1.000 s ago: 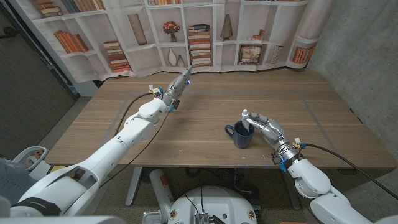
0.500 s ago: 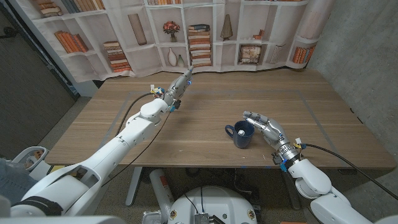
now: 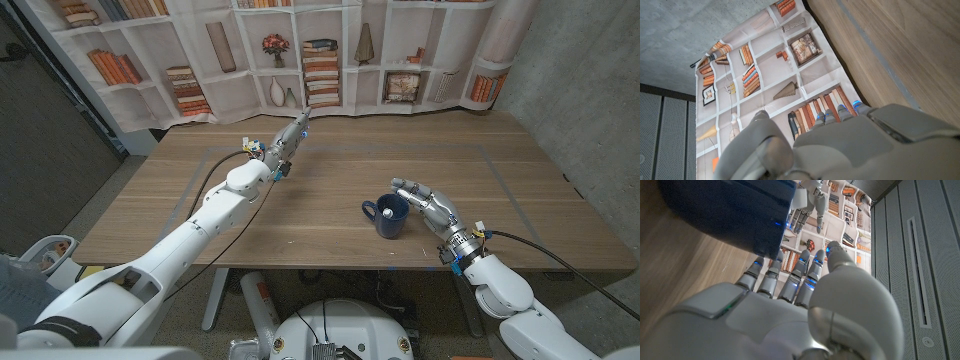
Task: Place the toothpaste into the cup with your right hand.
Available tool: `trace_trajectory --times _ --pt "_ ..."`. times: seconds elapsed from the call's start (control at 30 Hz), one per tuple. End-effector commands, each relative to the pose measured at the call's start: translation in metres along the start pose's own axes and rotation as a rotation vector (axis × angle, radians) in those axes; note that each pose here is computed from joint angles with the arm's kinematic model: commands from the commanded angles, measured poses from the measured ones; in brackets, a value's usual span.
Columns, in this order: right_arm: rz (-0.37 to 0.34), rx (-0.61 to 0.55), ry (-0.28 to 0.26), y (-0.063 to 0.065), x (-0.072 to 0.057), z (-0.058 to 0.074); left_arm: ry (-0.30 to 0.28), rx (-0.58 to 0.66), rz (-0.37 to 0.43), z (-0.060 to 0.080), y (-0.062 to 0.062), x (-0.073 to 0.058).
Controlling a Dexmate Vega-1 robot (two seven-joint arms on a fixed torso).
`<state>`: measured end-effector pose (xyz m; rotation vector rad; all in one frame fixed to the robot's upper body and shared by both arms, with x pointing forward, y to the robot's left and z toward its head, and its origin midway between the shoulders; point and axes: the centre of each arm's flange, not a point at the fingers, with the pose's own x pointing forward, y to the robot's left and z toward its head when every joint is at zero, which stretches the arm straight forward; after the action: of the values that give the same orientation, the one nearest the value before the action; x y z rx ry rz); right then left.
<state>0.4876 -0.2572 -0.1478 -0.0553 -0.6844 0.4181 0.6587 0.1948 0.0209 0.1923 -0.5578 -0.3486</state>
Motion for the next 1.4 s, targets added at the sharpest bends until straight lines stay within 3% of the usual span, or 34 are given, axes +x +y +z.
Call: trace_trajectory --times 0.03,0.93,1.4 --pt "0.008 -0.008 -0.001 -0.001 0.003 0.003 -0.001 -0.005 0.003 -0.002 0.0 -0.002" --pt "0.024 -0.075 -0.037 -0.001 0.014 0.023 -0.012 -0.002 0.005 0.001 0.005 -0.007" --pt "0.017 -0.141 -0.082 -0.001 0.022 0.045 -0.023 -0.019 0.003 -0.003 0.012 -0.004"
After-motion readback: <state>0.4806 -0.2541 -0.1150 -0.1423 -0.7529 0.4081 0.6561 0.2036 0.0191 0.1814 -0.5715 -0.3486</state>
